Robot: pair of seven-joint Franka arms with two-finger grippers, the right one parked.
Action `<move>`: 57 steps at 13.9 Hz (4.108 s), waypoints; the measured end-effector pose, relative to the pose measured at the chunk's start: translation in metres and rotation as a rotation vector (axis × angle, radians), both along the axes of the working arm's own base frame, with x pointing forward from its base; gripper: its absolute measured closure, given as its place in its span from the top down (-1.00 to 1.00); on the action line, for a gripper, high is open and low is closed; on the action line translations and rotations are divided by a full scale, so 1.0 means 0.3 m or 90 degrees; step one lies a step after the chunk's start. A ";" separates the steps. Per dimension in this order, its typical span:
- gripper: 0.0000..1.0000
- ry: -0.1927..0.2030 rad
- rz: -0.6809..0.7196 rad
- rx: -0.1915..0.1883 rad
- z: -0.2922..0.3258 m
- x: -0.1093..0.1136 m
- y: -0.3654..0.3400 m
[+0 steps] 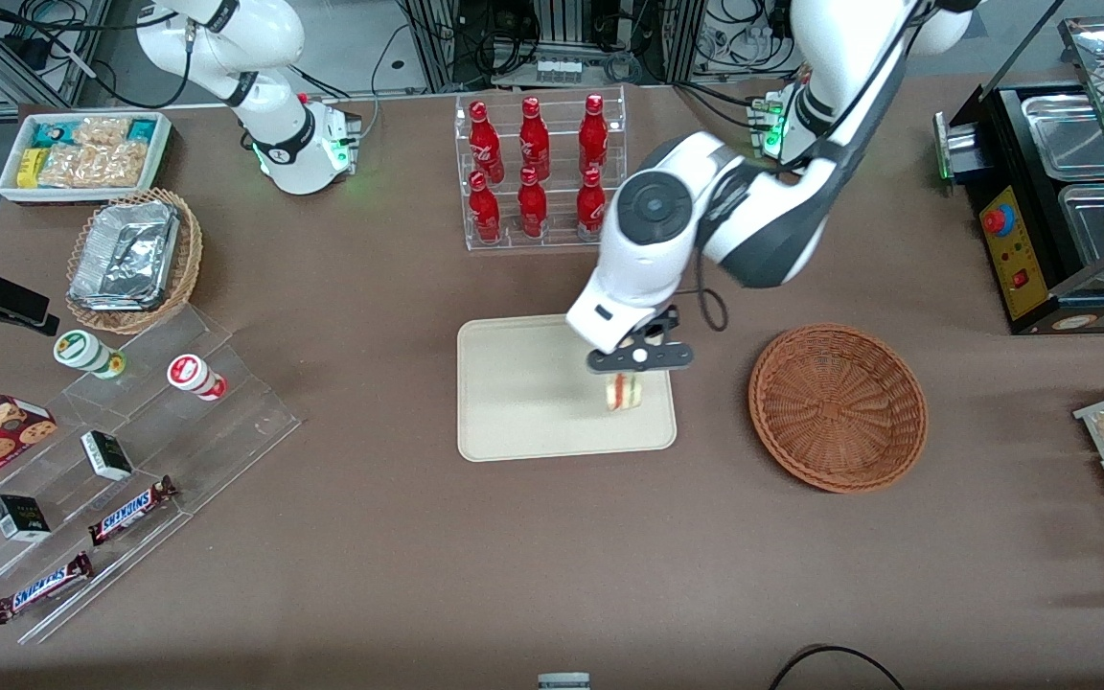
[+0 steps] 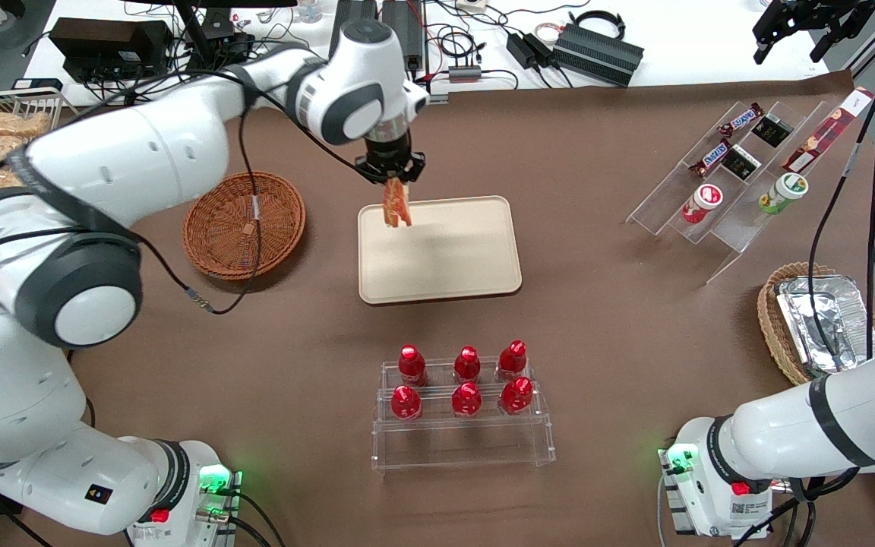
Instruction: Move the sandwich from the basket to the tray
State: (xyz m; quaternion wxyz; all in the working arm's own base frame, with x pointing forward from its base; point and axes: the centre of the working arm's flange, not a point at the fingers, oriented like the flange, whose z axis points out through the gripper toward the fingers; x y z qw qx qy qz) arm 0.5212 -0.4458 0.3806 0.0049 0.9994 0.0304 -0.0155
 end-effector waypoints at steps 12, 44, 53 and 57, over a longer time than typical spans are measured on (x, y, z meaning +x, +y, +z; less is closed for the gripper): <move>-0.63 -0.021 -0.016 0.008 -0.496 -0.084 -0.210; 1.00 -0.026 0.027 0.053 0.734 0.133 0.959; 1.00 -0.015 -0.038 0.017 0.777 0.082 1.274; 1.00 -0.015 -0.031 0.004 0.780 0.089 1.341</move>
